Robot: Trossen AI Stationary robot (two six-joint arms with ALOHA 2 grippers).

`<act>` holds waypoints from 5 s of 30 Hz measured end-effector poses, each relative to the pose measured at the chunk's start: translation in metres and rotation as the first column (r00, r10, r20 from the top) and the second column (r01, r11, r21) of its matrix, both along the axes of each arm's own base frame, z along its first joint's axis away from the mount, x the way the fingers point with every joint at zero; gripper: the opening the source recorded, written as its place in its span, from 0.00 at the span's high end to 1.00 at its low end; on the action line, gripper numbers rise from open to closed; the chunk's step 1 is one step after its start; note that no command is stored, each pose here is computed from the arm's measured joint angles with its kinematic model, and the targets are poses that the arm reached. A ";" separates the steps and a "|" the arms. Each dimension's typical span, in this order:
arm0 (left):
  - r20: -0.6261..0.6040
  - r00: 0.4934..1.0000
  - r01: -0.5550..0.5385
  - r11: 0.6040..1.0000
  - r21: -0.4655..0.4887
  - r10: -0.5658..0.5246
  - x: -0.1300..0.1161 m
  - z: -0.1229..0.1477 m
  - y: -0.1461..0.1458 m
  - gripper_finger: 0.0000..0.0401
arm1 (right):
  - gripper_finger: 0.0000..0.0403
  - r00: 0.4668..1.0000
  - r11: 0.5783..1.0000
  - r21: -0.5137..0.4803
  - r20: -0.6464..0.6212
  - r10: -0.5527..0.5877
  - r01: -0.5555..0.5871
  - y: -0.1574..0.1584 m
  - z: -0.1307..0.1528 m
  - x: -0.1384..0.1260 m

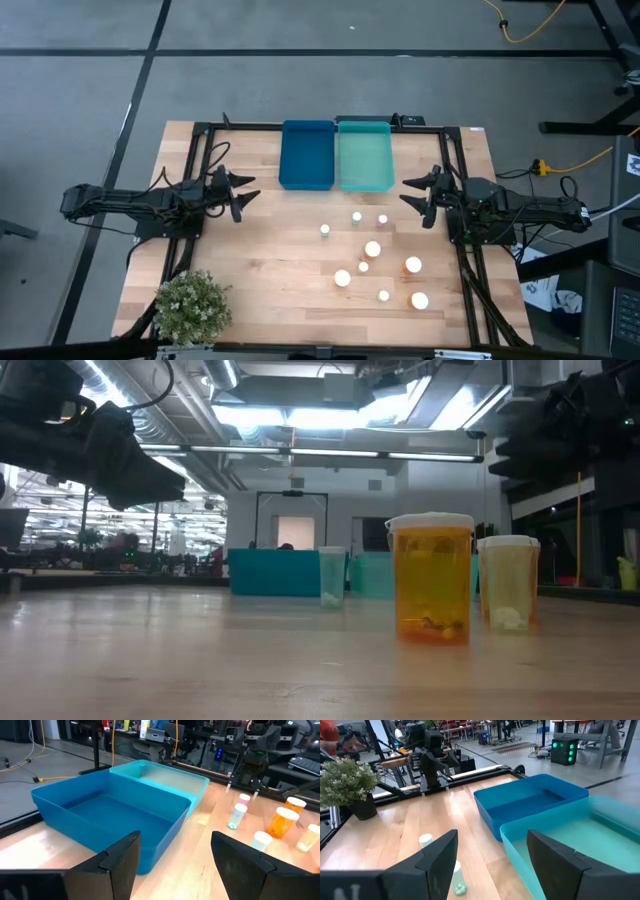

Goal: Pick and place medicine bottles into bin by pill shape (circle, oval)
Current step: Put the bottom blue pill bottle into the blue bin

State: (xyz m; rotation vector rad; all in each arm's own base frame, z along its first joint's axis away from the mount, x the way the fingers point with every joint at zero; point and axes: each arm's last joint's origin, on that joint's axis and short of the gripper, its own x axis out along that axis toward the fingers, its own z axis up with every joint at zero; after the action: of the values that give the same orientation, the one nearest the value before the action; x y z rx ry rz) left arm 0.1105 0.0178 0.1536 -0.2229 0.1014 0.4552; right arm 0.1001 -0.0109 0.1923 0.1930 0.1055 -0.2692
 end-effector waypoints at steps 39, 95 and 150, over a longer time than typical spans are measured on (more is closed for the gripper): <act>-0.016 1.000 -0.007 1.000 -0.026 0.007 0.000 -0.003 0.000 0.42 | 0.40 0.990 0.989 -0.067 0.027 0.137 -0.135 0.004 0.005 0.001; 0.106 0.960 0.254 0.965 0.065 -0.260 0.010 0.024 -0.016 0.42 | 0.40 0.962 0.964 0.094 0.143 0.232 -0.247 0.007 0.076 0.026; -0.677 0.689 0.351 0.936 0.001 -0.257 0.223 -0.019 -0.064 0.42 | 0.40 0.973 0.984 0.076 -0.183 -0.144 0.160 -0.002 0.060 0.022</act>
State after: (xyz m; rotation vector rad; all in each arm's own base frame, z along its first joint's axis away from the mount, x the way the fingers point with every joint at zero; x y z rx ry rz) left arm 0.3339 -0.0465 0.1345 0.1053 0.8144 0.1824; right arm 0.1223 -0.0129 0.2526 0.2680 0.2799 -0.4353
